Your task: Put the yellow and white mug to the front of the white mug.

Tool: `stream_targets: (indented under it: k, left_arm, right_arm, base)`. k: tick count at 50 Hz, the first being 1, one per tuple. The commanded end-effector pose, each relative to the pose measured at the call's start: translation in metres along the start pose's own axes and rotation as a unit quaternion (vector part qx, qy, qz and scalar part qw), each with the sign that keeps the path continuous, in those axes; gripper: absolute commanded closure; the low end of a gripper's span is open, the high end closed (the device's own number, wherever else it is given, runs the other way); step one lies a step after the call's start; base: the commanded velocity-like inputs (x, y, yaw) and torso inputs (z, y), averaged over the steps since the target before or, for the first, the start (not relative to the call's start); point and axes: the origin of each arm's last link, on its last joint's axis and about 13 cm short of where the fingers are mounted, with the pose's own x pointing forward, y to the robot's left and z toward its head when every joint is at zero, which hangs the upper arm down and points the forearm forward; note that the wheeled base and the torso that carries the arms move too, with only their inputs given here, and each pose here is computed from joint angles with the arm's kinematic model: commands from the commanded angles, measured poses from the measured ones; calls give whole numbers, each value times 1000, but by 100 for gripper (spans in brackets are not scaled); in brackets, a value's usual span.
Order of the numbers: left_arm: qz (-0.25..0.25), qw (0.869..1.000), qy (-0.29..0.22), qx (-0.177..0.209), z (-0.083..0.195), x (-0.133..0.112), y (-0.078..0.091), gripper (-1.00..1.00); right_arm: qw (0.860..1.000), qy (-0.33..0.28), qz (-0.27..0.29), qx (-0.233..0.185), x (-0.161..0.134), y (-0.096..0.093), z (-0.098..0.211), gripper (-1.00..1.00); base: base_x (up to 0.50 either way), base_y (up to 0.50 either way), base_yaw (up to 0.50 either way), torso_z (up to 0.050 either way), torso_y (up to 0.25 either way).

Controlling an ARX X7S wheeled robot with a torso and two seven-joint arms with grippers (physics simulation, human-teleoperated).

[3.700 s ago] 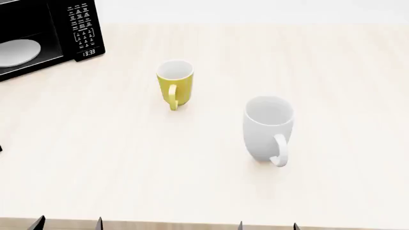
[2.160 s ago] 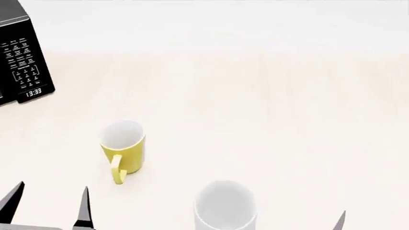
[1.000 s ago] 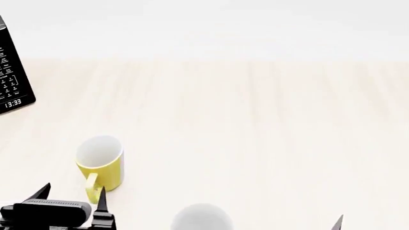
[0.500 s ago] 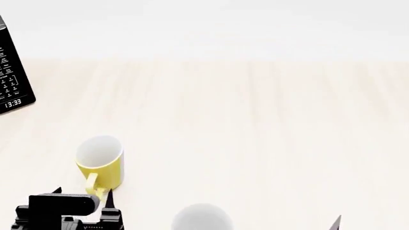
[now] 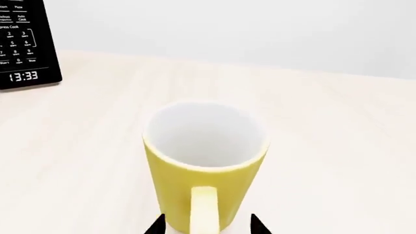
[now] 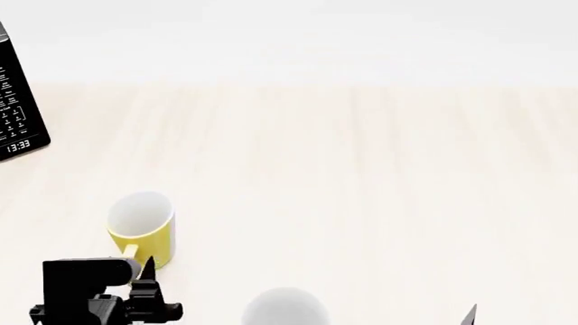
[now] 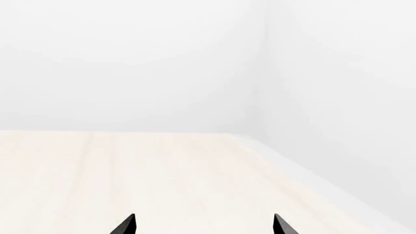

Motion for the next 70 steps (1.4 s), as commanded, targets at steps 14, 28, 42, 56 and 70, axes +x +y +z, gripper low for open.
stream_targets:
  k: [14, 28, 42, 56, 70]
  left_arm:
    - [-9, 1000, -2, -19, 7, 3, -2, 100]
    - [-24, 1000, -14, -6, 13, 2, 2, 100]
    - [-234, 971, -55, 15, 75, 64, 42, 100]
    - [-353, 934, -9, 60, 120, 92, 52, 100]
    - [-454, 889, 10, 50, 138, 96, 46, 100]
  right_arm:
    - [1000, 2, -3, -6, 1, 0, -1, -100]
    - [1000, 3, -1, -7, 0, 1, -1, -100]
    - [1000, 3, 0, -8, 1, 1, -1, -100]
    - [1000, 4, 2, -10, 1, 2, -2, -100]
    - [1000, 4, 5, -13, 2, 3, -3, -100]
  base:
    - [0, 0, 0, 0, 0]
    - [0, 0, 0, 0, 0]
    - [0, 0, 0, 0, 1]
    - [0, 0, 0, 0, 0]
    - [0, 0, 0, 0, 0]
